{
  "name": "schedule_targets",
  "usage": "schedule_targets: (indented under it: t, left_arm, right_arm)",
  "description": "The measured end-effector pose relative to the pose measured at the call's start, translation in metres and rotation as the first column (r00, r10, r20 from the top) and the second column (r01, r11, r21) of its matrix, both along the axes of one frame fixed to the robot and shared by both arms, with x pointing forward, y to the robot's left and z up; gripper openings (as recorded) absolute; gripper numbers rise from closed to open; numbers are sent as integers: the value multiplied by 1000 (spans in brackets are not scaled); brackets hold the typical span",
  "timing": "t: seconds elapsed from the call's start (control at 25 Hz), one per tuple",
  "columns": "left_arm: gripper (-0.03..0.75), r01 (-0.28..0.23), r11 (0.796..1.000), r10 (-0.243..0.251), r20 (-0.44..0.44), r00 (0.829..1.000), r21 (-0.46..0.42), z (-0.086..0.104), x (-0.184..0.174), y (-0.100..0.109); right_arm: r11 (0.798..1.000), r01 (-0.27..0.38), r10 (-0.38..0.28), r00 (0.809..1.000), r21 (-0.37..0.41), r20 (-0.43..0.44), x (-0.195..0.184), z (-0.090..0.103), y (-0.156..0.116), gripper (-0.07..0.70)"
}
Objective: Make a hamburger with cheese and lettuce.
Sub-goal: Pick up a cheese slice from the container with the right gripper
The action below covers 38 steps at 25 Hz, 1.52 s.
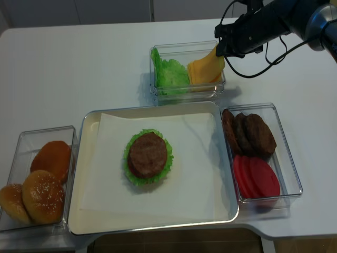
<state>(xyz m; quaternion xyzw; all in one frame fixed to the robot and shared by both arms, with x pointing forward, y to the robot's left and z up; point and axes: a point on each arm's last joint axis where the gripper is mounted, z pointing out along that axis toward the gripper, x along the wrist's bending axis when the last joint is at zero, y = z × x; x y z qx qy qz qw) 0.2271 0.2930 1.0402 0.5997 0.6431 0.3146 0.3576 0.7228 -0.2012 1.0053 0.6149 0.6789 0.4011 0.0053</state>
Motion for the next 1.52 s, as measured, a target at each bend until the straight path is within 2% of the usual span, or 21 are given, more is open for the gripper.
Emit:
schedule_targets:
  t: [0.4,0.68,1.0,1.2,1.52]
  left_arm:
    - [403,0,1000,0,0,1000,0,0,0,0]
    - [403,0,1000,0,0,1000,0,0,0,0]
    - [403,0,1000,0,0,1000,0,0,0,0]
    - [403,0,1000,0,0,1000,0,0,0,0]
    - [403,0,1000,0,0,1000,0,0,0,0]
  right_arm:
    - [1000,1,-1,1000,-3,-1,0,0,0,48]
    - [1000,6,-6,1000,-11,-7,0,-1,-1,132]
    - [1000,2,-2,1000,-13,-9,-1,0,-1,143]
    - [1000,0,0,1000,-18,6,-2,7,-1,111]
    - [1000,-1,1,1000,-20,6,-2,7,-1,59]
